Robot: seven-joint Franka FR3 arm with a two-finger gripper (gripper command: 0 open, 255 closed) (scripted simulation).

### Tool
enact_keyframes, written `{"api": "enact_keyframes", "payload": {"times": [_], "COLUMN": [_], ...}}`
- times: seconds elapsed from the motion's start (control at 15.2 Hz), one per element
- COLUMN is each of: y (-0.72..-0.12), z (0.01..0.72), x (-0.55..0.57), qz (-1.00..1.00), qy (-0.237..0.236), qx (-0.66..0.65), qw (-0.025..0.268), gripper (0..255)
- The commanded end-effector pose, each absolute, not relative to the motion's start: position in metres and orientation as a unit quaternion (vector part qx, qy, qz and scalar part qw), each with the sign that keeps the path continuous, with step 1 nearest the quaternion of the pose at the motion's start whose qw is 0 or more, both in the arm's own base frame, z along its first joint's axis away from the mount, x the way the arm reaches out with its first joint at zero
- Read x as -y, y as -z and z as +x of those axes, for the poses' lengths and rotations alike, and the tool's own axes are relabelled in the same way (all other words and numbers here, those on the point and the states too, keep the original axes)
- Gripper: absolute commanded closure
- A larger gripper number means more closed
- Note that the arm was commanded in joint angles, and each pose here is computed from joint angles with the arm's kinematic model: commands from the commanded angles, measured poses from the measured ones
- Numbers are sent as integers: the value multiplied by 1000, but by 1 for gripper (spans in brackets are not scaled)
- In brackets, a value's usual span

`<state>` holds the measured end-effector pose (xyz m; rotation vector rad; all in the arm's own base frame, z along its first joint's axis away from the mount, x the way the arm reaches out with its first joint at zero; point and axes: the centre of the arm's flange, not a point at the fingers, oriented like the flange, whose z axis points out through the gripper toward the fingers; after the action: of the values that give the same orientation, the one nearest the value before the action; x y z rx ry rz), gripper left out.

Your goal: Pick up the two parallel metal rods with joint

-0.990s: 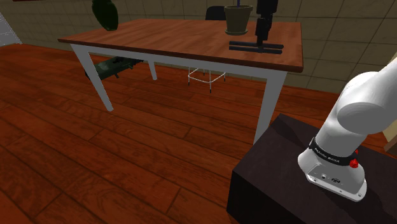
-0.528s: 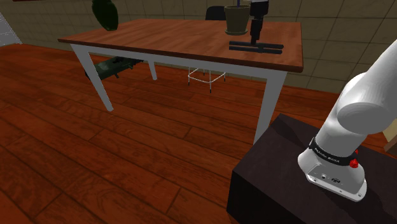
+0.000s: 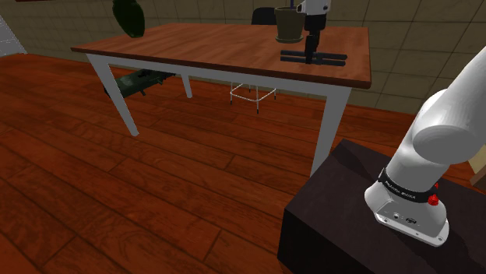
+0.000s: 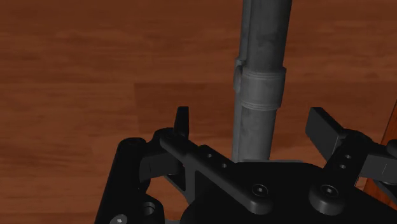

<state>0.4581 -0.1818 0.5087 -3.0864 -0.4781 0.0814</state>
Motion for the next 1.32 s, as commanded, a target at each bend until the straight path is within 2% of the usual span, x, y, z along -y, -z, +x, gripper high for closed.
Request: {"api": "enact_keyframes", "payload": {"times": [0.0, 0.59, 1.25], "y": [-507, -507, -560], "z": [458, 459, 459], "x": [181, 182, 182], "qz": [-988, -988, -988], "qy": [-26, -26, -26], "qx": [153, 153, 153], "qw": [9, 9, 9], "gripper": [255, 255, 255]}}
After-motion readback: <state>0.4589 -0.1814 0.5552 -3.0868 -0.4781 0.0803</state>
